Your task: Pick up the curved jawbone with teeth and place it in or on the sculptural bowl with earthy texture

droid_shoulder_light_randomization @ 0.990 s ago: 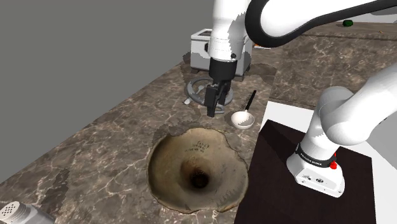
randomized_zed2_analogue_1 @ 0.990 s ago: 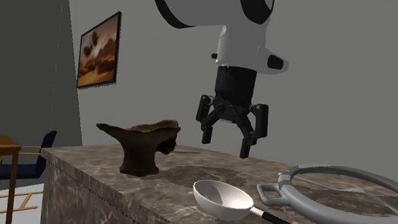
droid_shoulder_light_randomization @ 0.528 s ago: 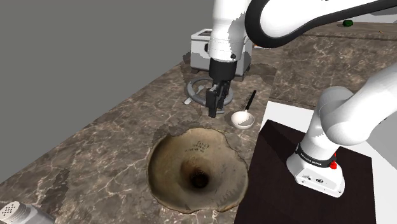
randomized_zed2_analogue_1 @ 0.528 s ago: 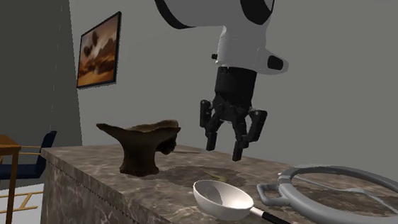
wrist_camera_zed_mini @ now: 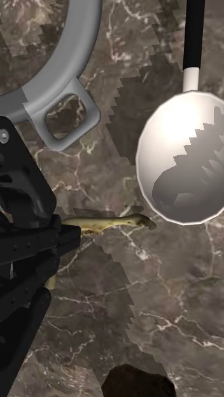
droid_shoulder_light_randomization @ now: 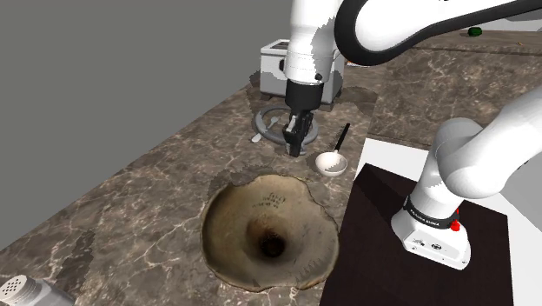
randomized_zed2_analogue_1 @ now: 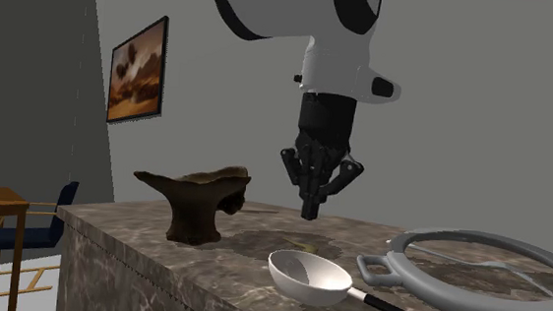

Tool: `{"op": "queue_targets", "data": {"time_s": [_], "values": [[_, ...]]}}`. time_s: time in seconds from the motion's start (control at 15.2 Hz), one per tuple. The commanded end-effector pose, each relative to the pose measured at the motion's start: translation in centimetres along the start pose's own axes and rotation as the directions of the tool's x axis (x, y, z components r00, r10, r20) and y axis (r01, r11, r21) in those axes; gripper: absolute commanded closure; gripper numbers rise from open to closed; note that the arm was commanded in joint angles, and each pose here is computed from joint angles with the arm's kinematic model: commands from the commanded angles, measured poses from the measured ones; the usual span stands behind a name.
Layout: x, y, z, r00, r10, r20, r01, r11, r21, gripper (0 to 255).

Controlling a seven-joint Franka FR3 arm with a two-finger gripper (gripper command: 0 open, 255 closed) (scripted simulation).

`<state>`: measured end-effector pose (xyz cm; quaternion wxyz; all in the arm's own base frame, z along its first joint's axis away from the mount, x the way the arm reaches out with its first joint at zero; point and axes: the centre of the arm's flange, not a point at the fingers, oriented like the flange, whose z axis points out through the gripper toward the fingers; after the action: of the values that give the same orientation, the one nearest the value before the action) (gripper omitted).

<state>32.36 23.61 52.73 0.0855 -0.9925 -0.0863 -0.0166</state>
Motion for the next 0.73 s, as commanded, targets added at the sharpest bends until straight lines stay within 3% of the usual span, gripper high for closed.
{"op": "queue_targets", "data": {"time_s": [0.0,0.07,0.2,0.33,0.66], "values": [[0.0,0.0,0.0,1.000,0.000,0.000,0.000,1.000,0.000,255],[0.0,0.0,0.0,1.000,0.000,0.000,0.000,1.000,0.000,0],[1.9,-1.5,2.0,0.987,-0.159,0.029,0.160,0.986,-0.049,0],[3.5,-3.1,4.1,0.949,-0.309,0.065,0.314,0.945,-0.092,0],[3.4,-2.8,6.8,0.949,-0.309,0.065,0.314,0.945,-0.092,0]]}}
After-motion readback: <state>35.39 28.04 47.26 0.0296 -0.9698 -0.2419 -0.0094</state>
